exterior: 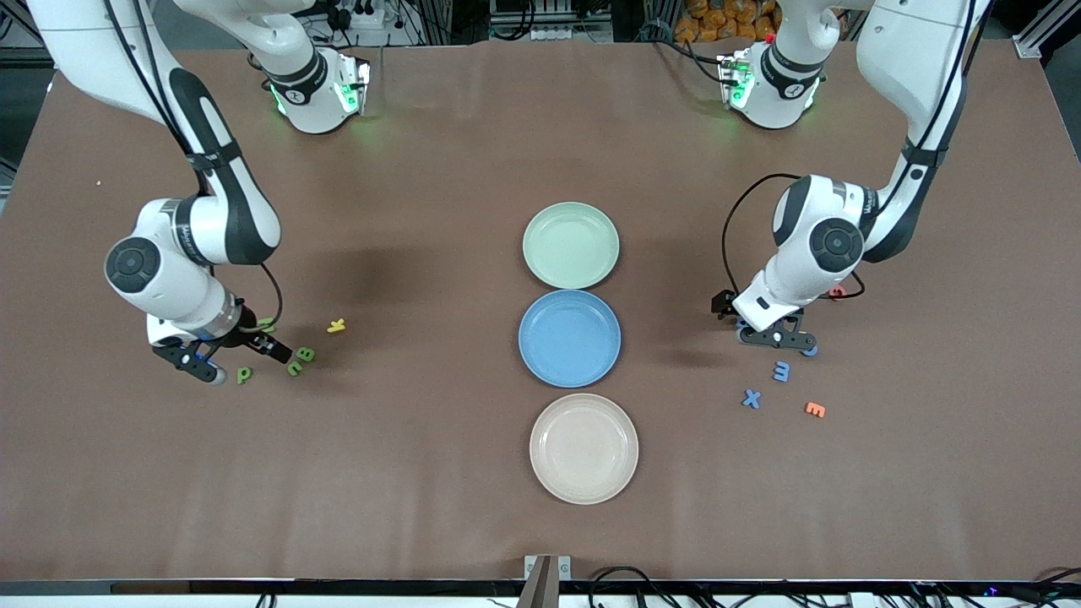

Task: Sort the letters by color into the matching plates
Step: 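Lower the left gripper over blue 6 while the right gripper lowers over green B, then close the left gripper on blue 6 while the right gripper grasps green B, then carry the 6 to the blue plate while the right gripper carries B to green plate, then open both grippers to drop the letters into their plates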

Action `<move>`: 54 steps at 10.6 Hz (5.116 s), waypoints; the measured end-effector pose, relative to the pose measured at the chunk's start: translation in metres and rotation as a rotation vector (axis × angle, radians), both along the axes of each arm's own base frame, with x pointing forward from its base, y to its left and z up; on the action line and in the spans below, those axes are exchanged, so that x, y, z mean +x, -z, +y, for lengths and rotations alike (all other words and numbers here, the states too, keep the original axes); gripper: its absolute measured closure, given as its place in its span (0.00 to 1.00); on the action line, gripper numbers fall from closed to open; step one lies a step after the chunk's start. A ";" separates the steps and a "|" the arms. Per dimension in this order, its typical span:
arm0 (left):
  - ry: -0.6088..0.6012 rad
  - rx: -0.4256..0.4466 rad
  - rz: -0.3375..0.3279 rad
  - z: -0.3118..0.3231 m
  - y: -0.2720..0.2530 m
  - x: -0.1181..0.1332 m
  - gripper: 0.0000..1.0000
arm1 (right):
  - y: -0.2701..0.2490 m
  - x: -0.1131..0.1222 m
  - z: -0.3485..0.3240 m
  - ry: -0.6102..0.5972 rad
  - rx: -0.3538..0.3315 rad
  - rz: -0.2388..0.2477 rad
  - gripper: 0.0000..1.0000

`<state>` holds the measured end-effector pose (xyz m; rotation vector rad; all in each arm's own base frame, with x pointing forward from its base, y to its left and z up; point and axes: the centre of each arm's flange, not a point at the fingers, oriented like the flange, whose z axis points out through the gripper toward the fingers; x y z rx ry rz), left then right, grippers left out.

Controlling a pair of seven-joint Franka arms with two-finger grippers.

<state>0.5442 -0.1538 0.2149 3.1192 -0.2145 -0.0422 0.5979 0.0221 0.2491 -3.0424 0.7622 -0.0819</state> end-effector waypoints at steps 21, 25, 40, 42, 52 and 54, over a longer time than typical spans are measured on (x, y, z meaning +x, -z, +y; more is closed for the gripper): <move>0.080 0.024 -0.079 0.028 0.049 -0.017 0.00 | 0.072 -0.005 0.027 0.008 -0.002 0.032 0.49; 0.088 0.020 -0.082 0.024 0.048 -0.017 0.00 | 0.073 -0.004 0.029 0.005 -0.002 0.026 0.66; -0.039 -0.049 -0.158 -0.033 0.013 -0.004 0.63 | -0.008 -0.037 0.230 -0.032 0.105 0.023 0.66; -0.082 -0.082 -0.175 -0.060 0.000 -0.003 0.63 | -0.009 -0.055 0.266 -0.043 0.115 0.032 0.66; -0.290 -0.245 -0.187 -0.207 -0.026 -0.007 0.63 | -0.020 -0.168 0.429 0.038 0.167 0.094 0.66; -0.317 -0.266 -0.185 -0.223 -0.027 -0.004 0.63 | -0.009 -0.191 0.455 0.046 0.147 0.098 0.66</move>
